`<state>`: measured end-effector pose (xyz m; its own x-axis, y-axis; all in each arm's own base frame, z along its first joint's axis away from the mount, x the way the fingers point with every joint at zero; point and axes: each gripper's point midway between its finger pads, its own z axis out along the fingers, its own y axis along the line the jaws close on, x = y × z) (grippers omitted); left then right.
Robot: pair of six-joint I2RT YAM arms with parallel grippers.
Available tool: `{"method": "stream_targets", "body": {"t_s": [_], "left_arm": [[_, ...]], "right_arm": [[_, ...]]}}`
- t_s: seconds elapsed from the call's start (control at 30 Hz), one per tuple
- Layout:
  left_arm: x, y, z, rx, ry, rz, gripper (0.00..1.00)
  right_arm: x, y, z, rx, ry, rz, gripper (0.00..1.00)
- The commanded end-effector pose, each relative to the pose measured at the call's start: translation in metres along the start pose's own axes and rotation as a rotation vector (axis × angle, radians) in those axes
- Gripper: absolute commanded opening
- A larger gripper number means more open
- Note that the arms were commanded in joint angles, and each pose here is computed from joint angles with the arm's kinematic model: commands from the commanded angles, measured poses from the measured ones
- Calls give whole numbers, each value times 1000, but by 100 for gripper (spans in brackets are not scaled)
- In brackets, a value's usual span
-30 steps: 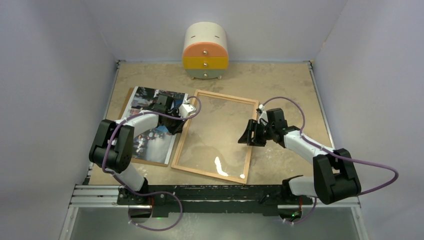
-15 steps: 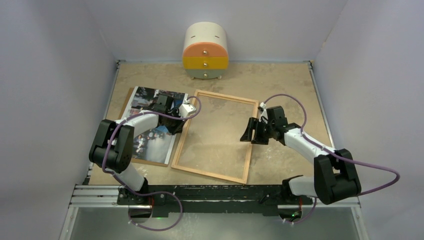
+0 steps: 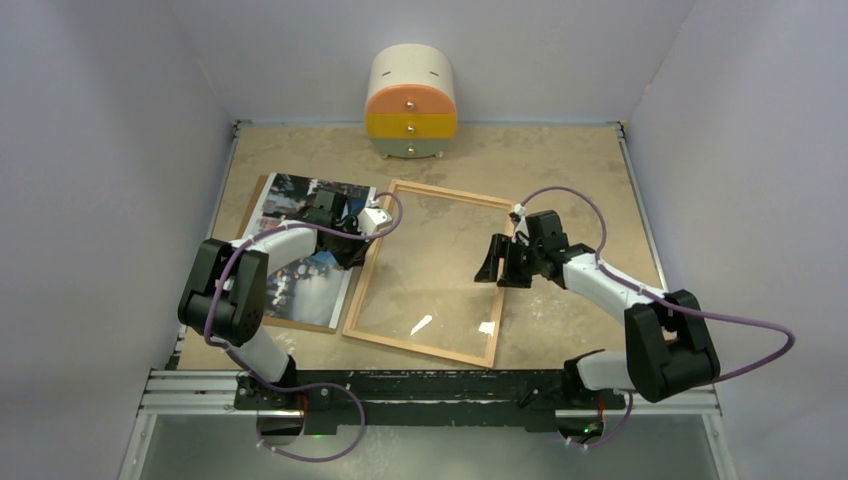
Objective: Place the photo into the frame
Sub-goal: Place the photo frame item in the photo frame, then adjust the photo frame item on the photo frame.
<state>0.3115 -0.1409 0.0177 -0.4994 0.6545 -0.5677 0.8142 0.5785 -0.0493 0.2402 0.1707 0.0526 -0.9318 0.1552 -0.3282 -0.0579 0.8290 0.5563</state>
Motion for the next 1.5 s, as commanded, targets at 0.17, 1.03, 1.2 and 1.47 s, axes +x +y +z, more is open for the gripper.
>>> {"method": "stream_targets", "body": {"t_s": [0.17, 1.03, 1.2, 1.47], "left_arm": [[12, -7, 1, 28, 26, -10, 0], [12, -7, 1, 23, 23, -11, 0], [12, -7, 1, 22, 24, -11, 0], [12, -8, -1, 17, 19, -6, 0]], "right_arm": [[9, -20, 10, 146, 40, 15, 69], [21, -39, 16, 406, 70, -82, 68], [0, -9, 9, 319, 29, -93, 68], [-45, 19, -21, 345, -56, -148, 69]]}}
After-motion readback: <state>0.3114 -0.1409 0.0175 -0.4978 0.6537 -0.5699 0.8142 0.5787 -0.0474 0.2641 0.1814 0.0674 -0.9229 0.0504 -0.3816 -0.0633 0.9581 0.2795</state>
